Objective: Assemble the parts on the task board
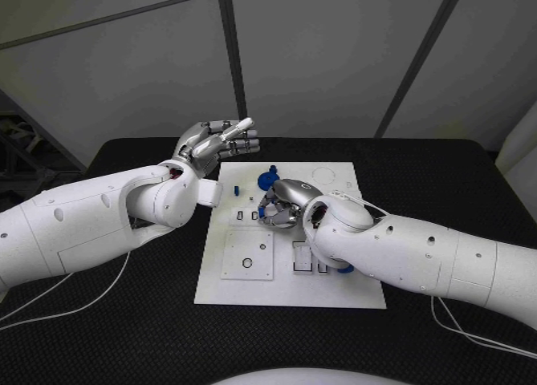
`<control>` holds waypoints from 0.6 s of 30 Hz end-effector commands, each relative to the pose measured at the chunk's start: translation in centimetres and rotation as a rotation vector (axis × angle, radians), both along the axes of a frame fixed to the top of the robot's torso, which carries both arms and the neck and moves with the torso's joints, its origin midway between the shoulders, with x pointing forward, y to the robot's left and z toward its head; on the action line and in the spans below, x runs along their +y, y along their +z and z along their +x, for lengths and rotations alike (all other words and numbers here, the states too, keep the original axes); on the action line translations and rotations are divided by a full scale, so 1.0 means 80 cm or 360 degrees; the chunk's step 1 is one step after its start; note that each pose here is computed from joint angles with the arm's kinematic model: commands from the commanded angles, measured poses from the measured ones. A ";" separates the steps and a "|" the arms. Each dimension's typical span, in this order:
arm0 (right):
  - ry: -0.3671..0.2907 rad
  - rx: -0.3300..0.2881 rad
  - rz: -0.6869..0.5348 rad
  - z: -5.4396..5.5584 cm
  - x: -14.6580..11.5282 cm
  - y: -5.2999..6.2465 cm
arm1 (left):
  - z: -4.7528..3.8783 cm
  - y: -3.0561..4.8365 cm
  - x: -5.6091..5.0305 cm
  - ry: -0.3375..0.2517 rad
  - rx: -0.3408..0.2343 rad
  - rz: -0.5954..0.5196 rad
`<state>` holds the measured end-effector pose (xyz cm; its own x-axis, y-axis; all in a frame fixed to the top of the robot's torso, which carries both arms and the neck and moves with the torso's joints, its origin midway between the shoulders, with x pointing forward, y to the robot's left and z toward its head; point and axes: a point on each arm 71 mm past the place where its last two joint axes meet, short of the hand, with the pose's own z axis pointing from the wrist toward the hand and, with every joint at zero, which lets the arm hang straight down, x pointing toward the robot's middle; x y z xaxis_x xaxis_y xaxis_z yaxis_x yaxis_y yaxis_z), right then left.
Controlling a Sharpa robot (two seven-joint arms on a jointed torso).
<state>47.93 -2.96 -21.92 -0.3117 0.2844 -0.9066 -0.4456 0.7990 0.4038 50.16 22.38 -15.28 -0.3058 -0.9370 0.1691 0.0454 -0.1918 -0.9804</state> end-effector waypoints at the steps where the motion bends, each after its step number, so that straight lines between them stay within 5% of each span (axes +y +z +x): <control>1: -0.0008 0.0004 -0.0035 0.000 -0.001 -0.002 | 0.000 0.0022 -0.001 -0.0017 -0.0016 -0.0002; 18: -0.0030 -0.0113 0.0150 0.002 -0.003 0.008 | 0.000 0.0018 0.000 -0.0018 -0.0012 0.0001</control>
<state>48.01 -3.18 -21.95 -0.2911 0.3062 -0.9064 -0.4422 0.7971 0.4113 50.17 22.42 -15.30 -0.3049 -0.9373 0.1687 0.0441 -0.1908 -0.9806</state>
